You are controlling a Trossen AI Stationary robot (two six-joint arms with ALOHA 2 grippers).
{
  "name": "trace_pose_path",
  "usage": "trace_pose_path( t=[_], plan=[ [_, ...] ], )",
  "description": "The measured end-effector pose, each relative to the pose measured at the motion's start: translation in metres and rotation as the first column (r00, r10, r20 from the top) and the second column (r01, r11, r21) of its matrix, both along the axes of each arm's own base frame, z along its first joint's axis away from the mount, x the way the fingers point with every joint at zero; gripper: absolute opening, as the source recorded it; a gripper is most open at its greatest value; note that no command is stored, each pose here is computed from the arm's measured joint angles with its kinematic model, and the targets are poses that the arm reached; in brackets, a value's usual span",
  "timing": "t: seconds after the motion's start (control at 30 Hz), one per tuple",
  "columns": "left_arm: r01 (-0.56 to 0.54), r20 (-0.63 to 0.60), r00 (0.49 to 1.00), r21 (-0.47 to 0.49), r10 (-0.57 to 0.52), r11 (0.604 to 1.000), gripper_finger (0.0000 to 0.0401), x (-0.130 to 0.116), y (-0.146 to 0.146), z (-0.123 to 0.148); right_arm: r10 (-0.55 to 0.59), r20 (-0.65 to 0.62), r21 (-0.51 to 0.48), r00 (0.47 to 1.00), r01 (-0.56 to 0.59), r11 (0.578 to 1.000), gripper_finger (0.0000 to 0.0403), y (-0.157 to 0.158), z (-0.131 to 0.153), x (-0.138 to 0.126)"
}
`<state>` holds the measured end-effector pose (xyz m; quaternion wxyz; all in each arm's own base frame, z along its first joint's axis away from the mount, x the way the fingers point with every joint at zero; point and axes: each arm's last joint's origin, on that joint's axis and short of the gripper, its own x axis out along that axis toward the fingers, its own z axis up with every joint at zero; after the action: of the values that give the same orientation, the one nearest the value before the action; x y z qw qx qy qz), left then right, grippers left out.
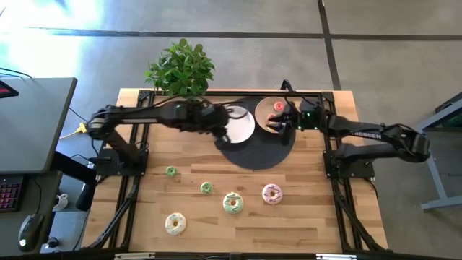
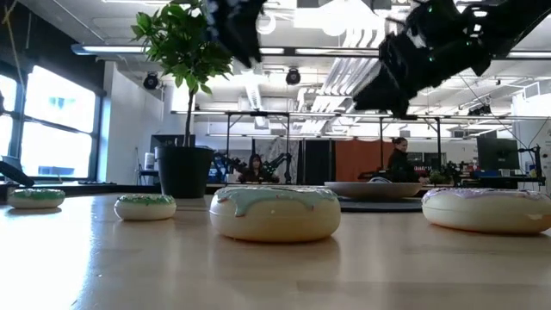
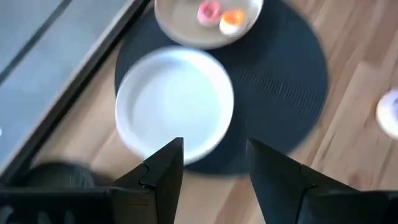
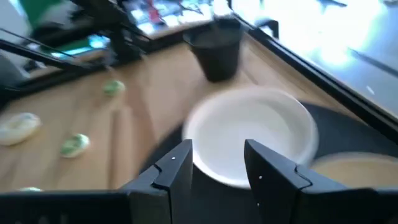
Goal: Pick & Place donuts
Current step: Put the right small green donut on the brown plate
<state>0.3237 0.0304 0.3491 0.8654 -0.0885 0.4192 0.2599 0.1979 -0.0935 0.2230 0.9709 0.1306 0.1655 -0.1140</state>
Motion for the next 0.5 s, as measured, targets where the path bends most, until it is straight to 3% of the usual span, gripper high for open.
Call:
trace_pose_path(
  t=[0.3,0.5],
  plan=[
    [-0.115,-0.05,0.993,-0.114,0.109,0.987,0.017,-0.065,-0.02,-0.054,0.132,0.12,-0.062,0.984,-0.125,0.99,0.0142,0.025,0.012,0.014],
    [-0.218,-0.163,0.97,-0.279,0.178,0.935,0.017,-0.1,-0.032,-0.09,0.129,0.111,-0.097,0.985,-0.118,0.988,0.0142,0.026,0.012,0.015]
  ],
)
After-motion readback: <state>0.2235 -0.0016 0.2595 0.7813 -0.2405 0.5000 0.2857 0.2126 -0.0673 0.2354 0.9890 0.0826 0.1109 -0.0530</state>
